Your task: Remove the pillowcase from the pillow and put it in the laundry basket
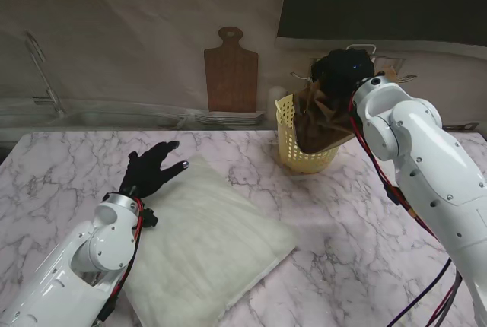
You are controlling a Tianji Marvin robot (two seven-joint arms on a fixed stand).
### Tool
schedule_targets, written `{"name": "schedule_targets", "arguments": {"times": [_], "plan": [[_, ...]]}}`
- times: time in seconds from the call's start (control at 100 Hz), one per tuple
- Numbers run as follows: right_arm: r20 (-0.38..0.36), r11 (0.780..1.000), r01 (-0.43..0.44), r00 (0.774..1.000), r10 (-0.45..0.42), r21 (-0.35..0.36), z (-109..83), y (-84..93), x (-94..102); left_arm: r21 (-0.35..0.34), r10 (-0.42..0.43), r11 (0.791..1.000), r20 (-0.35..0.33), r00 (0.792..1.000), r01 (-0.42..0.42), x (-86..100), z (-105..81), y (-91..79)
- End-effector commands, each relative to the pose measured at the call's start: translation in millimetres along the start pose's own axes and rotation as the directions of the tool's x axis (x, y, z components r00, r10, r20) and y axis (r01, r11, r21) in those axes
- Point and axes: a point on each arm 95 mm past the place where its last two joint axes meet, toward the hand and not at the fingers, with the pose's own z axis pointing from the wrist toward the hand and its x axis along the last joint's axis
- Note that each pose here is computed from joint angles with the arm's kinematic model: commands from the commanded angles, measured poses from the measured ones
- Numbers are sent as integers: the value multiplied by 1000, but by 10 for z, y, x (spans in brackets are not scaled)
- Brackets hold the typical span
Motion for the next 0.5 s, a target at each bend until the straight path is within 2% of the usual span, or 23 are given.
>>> {"name": "schedule_targets", "arguments": {"times": [0.0, 0.31, 0.49], "plan": [[20, 1000, -4, 1000, 5, -21, 60, 107, -45, -15, 3, 1000, 7, 1000, -3, -27, -1, 26], [16, 995, 55, 998, -54, -80, 291, 320, -121, -7, -1, 1000, 23, 1000, 2, -102, 10, 22], [9, 996, 57, 998, -57, -62, 449, 238, -153, -2, -5, 1000, 31, 999, 5, -134, 18, 15]]}}
